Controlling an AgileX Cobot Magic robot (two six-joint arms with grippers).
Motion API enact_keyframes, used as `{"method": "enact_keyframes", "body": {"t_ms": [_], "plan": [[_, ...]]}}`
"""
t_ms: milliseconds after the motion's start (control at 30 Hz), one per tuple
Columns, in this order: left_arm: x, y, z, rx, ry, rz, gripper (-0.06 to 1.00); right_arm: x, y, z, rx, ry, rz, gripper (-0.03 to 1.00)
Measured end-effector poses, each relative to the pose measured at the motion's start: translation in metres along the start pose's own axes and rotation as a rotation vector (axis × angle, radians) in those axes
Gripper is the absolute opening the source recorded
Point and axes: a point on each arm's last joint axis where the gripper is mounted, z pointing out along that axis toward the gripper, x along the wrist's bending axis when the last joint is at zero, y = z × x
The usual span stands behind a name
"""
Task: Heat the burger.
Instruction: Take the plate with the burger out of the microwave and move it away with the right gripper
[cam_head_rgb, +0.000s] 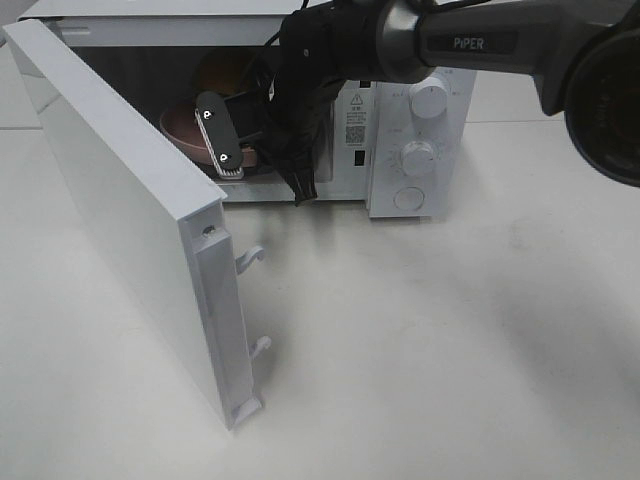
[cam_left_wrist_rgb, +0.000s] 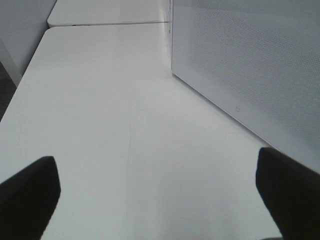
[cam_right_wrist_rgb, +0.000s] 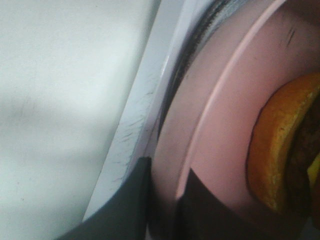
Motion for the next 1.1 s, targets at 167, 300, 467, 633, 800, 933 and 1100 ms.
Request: {"method": "enact_keyframes", "body": {"t_ms": [167, 300, 467, 633, 800, 933, 1100], "plan": [[0.000, 0.000, 0.000, 0.000, 0.000, 0.000, 0.99, 0.007, 0.000, -0.010, -0.013, -0.011, -0.059, 0.12], [0.000, 0.000, 0.000, 0.000, 0.000, 0.000, 0.99, 0.013, -0.001, -0.013, -0.022, -0.021, -0.080, 0.12], [0.000, 0.000, 0.000, 0.000, 0.000, 0.000, 0.99, 0.019, -0.002, -0.025, -0.027, -0.072, -0.113, 0.12], [0.000, 0.000, 0.000, 0.000, 0.000, 0.000, 0.99, 0.025, -0.003, -0.035, -0.033, -0.093, -0.137, 0.12], [0.000, 0.000, 0.000, 0.000, 0.000, 0.000, 0.99, 0.032, -0.003, -0.043, -0.036, -0.086, -0.161, 0.12], [0.000, 0.000, 0.000, 0.000, 0.000, 0.000, 0.99, 0.034, -0.003, -0.048, -0.046, -0.083, -0.152, 0.12], [0.000, 0.000, 0.000, 0.000, 0.000, 0.000, 0.99, 0.036, 0.000, -0.058, -0.077, -0.086, -0.182, 0.12]]}}
